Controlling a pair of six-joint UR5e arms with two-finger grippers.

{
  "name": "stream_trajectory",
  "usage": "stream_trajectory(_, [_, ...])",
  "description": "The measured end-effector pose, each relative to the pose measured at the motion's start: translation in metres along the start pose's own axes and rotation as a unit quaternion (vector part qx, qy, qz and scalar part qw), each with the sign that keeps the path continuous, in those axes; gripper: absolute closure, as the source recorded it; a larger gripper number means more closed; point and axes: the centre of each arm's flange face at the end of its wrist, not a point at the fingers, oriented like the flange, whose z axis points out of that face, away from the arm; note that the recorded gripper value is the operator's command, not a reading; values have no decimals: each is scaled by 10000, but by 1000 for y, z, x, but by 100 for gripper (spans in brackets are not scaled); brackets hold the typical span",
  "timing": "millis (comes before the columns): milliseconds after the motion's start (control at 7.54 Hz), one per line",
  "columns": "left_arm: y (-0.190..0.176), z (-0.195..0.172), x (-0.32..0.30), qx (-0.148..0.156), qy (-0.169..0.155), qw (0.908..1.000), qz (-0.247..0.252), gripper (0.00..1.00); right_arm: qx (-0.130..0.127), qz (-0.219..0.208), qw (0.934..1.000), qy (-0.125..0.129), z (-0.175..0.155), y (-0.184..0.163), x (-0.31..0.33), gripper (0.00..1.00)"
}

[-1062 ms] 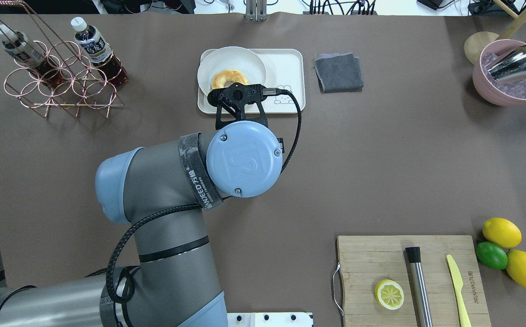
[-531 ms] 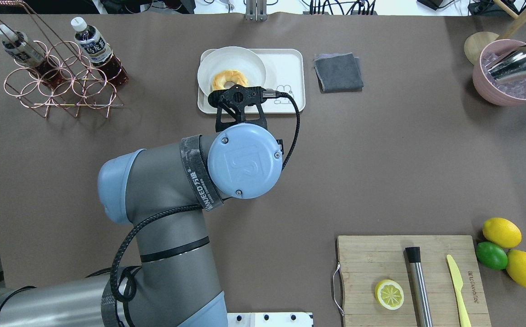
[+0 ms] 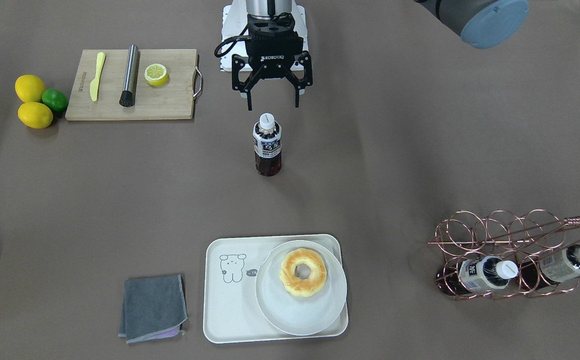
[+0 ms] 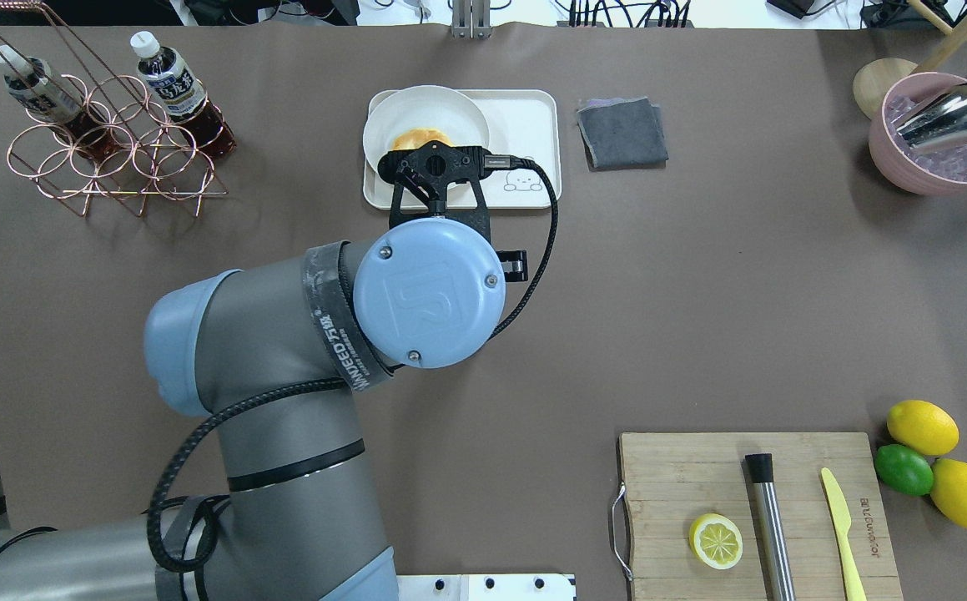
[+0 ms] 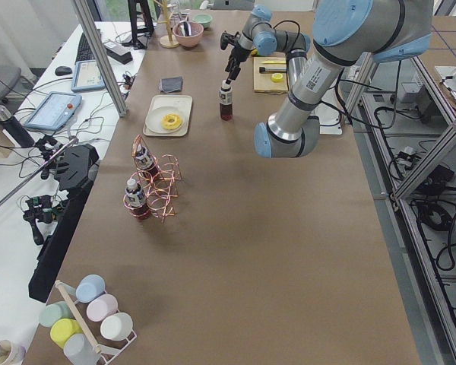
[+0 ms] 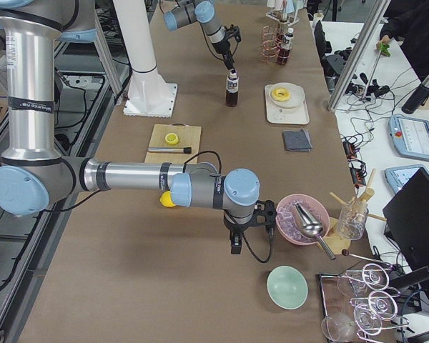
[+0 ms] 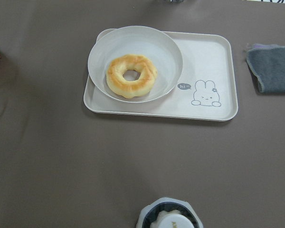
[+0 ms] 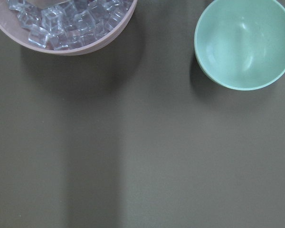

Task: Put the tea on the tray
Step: 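Set the tea bottle on the table nearer the robot and withdraw the left gripper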

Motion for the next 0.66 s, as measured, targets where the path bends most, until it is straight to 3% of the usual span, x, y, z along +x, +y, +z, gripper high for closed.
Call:
stream_trajectory(265, [-20,-19,-29,-72,247,9997,47,2,34,-26,10000,7,-4,-4,-3,0])
stream_trajectory(664, [-53,27,-124,363,295,9955,829,2,62,-27,10000,11,-13,-19,-12,0])
